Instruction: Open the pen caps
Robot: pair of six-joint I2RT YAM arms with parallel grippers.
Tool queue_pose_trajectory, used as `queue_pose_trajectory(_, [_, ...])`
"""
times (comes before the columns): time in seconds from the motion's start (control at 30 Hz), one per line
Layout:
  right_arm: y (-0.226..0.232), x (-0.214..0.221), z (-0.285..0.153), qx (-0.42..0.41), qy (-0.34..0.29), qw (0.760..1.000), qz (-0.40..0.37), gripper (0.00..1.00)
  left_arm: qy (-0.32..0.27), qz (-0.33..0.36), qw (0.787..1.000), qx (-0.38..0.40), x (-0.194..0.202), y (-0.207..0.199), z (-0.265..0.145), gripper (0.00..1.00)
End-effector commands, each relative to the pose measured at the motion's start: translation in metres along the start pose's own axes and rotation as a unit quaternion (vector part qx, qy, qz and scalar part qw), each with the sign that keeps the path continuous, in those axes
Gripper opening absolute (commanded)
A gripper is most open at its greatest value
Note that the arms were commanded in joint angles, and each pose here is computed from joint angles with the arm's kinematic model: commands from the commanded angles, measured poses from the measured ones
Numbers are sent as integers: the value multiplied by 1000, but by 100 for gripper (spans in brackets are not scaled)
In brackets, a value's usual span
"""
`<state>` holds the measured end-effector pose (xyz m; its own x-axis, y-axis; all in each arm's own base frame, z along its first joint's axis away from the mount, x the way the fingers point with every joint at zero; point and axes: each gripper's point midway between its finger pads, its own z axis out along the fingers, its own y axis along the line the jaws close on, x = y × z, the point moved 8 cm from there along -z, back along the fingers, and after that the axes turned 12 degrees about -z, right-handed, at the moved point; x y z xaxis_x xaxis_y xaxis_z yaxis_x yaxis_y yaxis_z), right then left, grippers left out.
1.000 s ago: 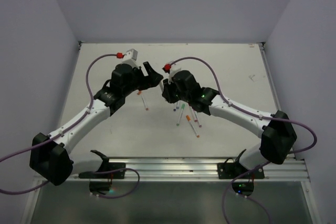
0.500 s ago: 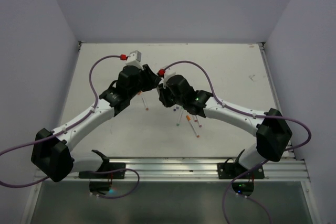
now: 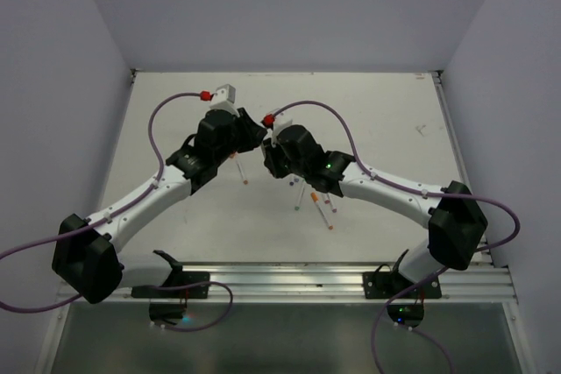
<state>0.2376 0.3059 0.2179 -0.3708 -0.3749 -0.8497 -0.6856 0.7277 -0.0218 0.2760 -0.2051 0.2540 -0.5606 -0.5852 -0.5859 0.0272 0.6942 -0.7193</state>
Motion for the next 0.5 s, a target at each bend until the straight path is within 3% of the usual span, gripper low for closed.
queue_pose_trajectory(0.0, [2, -29, -9, 2, -61, 998, 12, 0, -11, -9, 1000, 17, -2, -9, 2, 26])
queue_pose_trajectory(0.07, [4, -28, -9, 0, -61, 998, 11, 0, -11, -9, 1000, 18, -3, -10, 2, 15])
queue_pose_trajectory(0.23, [5, -24, -8, -8, -61, 998, 18, 5, -10, -9, 1000, 21, -4, -12, 2, 0])
queue_pose_trajectory(0.3, [7, -22, -9, -18, -68, 997, 20, 9, -9, -9, 1000, 21, -3, -11, 2, 0])
queue_pose_trajectory(0.47, [9, -23, -15, -34, -106, 993, 30, 40, -10, -15, 999, 29, -3, -11, -1, 0])
